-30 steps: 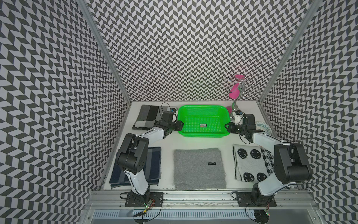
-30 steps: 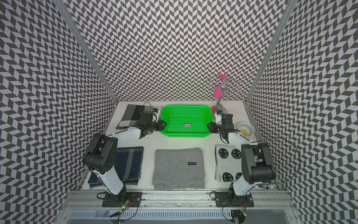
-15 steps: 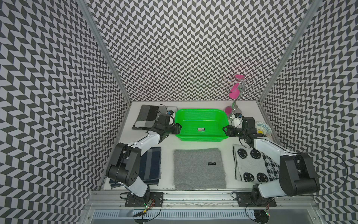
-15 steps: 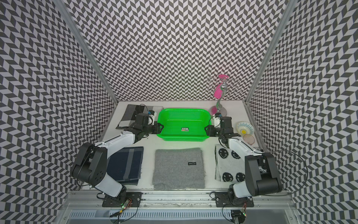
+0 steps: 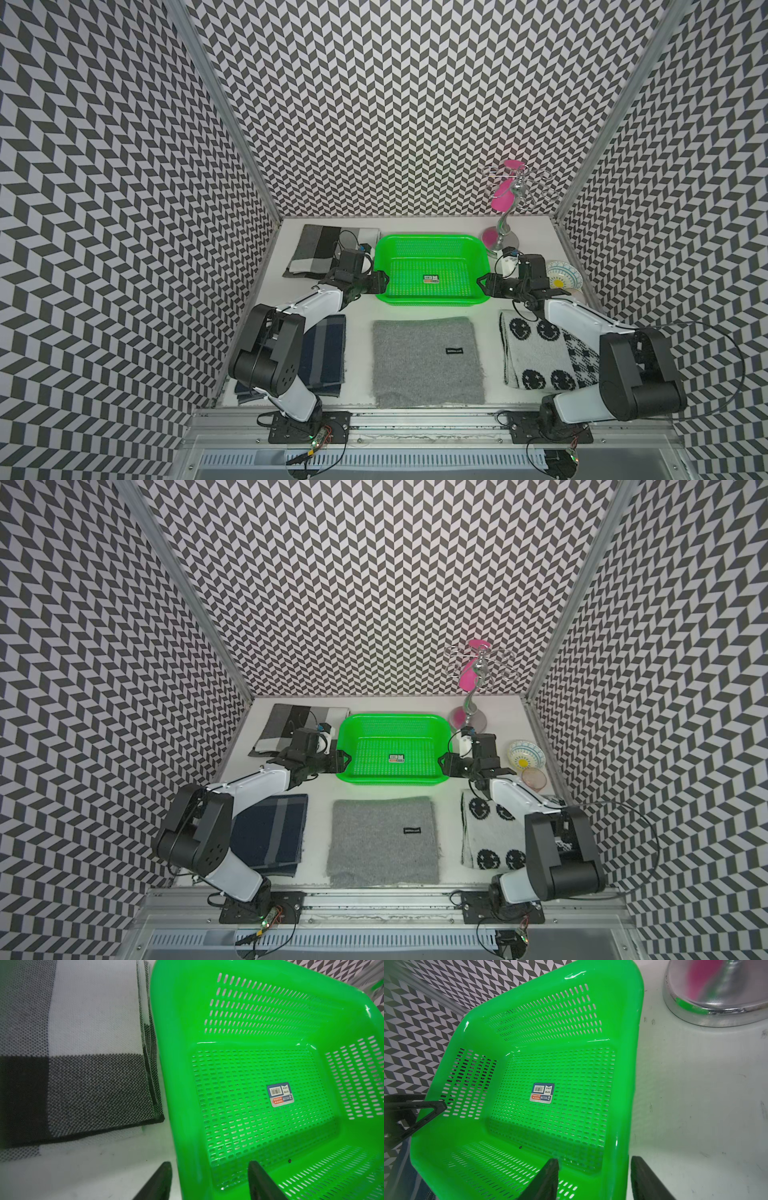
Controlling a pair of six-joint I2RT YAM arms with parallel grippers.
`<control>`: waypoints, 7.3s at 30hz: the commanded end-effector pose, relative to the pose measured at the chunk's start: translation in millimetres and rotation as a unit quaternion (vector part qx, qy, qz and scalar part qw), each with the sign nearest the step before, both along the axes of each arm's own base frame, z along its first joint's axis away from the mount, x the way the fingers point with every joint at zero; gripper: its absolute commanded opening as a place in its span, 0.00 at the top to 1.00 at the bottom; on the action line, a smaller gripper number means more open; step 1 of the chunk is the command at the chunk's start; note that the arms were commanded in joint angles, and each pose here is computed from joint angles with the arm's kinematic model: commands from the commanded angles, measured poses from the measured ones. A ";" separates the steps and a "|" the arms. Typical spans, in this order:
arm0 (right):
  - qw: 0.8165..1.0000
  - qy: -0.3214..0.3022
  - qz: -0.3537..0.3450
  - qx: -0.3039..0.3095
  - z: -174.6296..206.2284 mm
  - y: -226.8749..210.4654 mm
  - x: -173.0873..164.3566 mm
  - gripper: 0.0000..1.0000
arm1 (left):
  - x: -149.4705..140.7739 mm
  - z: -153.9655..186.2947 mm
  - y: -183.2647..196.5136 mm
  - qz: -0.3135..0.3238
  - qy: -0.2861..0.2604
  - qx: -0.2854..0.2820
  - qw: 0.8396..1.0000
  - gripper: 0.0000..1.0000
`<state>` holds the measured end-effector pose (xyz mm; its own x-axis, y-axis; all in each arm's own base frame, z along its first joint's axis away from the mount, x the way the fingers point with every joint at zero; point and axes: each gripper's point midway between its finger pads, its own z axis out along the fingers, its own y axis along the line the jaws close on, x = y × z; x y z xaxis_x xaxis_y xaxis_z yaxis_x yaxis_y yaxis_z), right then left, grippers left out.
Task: Put the folded scarf in the basket
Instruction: Move the basket to the center of the board, then pick up the scarf at the center of the board, then place the scarf in the basket.
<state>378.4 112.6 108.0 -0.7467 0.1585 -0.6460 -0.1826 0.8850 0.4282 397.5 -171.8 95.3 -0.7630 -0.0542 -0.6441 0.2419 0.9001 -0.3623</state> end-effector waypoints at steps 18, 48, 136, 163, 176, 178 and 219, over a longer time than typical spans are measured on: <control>0.996 -0.032 -0.034 0.078 46.3 -2.9 -80.1 0.32 | -63.2 91.3 25.2 0.041 -0.082 -0.090 0.992 0.01; 0.988 0.118 0.047 0.084 -79.7 59.7 -186.5 0.33 | -193.1 -32.4 -7.1 -0.002 0.064 -0.161 0.985 0.07; 0.984 -0.122 0.104 0.083 178.7 77.6 -4.1 1.00 | -16.4 180.2 -88.6 -0.082 -0.117 -0.137 0.980 1.00; 0.995 0.058 0.078 -0.034 -4.9 66.8 80.6 1.00 | 76.1 3.9 -92.5 -0.046 0.014 -0.022 0.999 1.00; 0.990 0.078 0.062 -0.100 -29.5 62.9 83.1 0.74 | 72.8 -13.9 -88.3 -0.030 0.027 0.003 0.999 0.91; 0.989 0.078 0.059 -0.110 -29.4 63.0 81.5 0.63 | 73.2 -13.8 -86.8 -0.028 0.026 0.006 0.999 0.84; 0.984 0.057 0.055 -0.158 -13.0 68.0 92.6 0.65 | 36.3 100.1 -80.1 -0.025 -0.058 -0.020 0.998 0.46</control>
